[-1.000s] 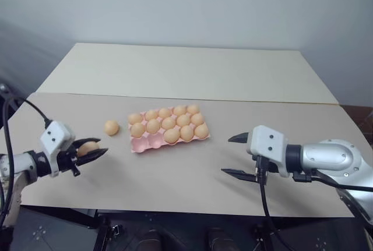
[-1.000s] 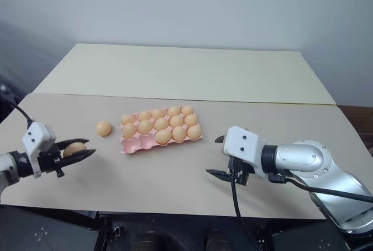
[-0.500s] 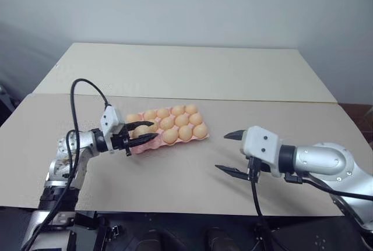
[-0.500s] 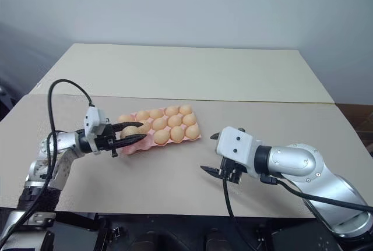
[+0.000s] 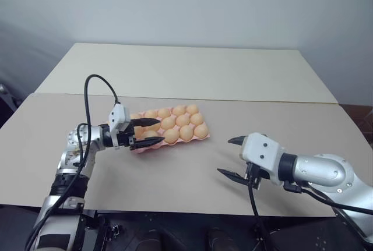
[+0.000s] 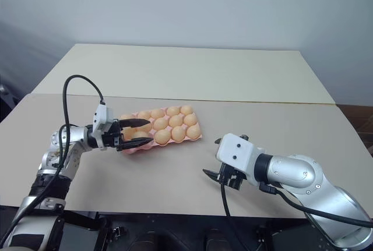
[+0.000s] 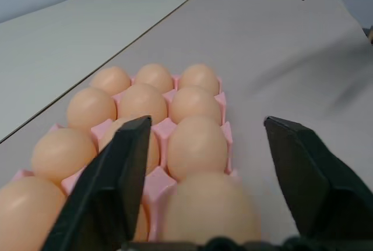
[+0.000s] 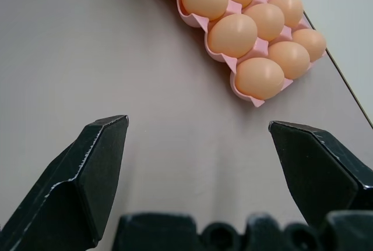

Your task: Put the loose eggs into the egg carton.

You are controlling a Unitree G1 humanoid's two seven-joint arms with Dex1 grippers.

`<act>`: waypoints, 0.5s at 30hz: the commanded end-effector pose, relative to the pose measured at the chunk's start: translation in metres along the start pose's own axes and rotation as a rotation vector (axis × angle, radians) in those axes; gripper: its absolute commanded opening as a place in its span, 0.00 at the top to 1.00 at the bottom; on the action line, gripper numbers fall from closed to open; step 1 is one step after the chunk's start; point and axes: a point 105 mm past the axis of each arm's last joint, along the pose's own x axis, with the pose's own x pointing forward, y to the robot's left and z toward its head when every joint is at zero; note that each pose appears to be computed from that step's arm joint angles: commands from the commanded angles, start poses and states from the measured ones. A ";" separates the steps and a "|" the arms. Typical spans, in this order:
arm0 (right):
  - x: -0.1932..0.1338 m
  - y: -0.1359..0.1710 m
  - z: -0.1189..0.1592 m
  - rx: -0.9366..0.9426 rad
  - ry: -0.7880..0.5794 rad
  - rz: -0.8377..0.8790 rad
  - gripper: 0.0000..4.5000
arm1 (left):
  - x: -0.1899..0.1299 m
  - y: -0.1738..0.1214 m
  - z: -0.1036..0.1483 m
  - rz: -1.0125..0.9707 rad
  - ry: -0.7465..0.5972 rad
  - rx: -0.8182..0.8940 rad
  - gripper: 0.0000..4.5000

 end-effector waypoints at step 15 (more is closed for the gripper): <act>-0.006 -0.008 0.008 -0.042 -0.023 0.009 0.00 | -0.064 0.005 0.029 0.168 0.158 0.164 0.20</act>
